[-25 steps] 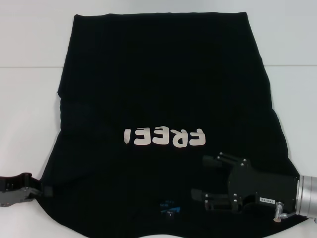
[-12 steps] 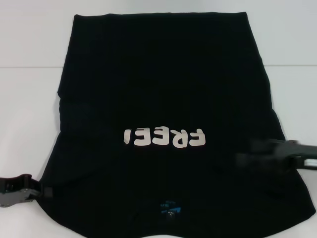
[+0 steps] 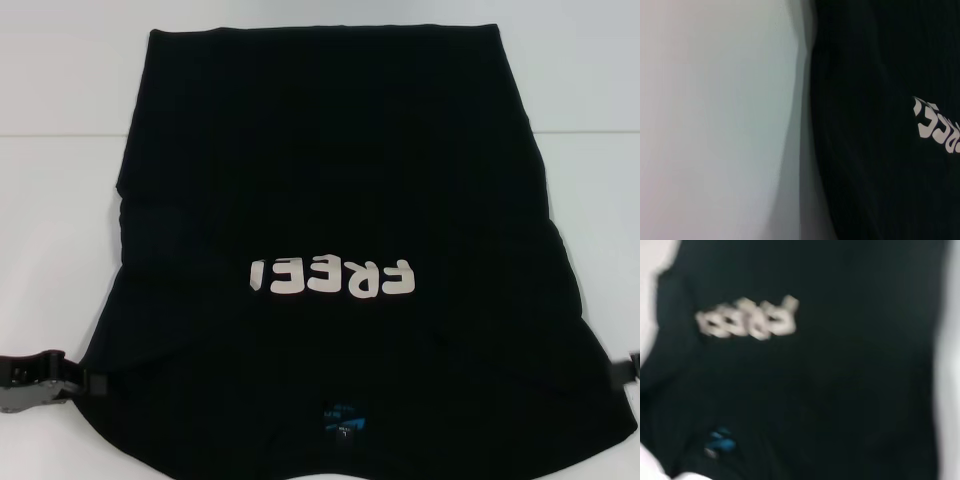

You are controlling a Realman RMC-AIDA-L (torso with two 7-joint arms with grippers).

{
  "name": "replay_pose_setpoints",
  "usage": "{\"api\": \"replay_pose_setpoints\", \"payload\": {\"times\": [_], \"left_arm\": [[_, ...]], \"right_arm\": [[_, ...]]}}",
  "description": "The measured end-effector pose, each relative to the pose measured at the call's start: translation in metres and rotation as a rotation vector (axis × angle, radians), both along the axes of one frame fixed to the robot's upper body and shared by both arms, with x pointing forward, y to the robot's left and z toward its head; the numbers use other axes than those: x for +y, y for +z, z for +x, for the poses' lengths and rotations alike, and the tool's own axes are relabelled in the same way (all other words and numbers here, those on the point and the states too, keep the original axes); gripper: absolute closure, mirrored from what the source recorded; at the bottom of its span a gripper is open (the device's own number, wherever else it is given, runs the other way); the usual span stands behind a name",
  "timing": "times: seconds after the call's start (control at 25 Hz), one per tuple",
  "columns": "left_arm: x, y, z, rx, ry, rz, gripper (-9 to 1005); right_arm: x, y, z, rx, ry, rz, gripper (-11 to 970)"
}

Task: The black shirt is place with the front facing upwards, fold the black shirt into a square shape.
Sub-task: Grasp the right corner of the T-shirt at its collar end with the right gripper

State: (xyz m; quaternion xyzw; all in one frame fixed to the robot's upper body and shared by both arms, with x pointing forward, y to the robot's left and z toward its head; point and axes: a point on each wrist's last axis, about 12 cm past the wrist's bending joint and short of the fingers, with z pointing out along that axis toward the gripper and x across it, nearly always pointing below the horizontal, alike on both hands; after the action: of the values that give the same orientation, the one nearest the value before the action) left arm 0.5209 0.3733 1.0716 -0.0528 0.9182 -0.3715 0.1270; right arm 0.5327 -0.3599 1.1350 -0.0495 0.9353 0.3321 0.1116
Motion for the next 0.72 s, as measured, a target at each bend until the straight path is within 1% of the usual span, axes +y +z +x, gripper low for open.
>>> {"api": "replay_pose_setpoints", "payload": {"times": [0.16,0.24,0.44,0.72], "left_arm": [[-0.001,0.0,0.0,-0.006,-0.012,0.0,967],[-0.002,-0.001,-0.001,-0.005,-0.015,-0.001,967],[-0.003,-0.002,-0.001,-0.005,-0.017,-0.001,968],[-0.004,-0.003,-0.001,-0.004,-0.015,-0.001,968]], "right_arm": [[-0.011,-0.009,-0.005,0.07,-0.03,-0.101,186],[-0.014,-0.014,-0.007,0.082,-0.042,-0.125,185],[-0.014,-0.023,-0.011,0.094,-0.04,-0.125,184],[-0.008,-0.032,-0.007,0.087,-0.027,-0.113,183]]}}
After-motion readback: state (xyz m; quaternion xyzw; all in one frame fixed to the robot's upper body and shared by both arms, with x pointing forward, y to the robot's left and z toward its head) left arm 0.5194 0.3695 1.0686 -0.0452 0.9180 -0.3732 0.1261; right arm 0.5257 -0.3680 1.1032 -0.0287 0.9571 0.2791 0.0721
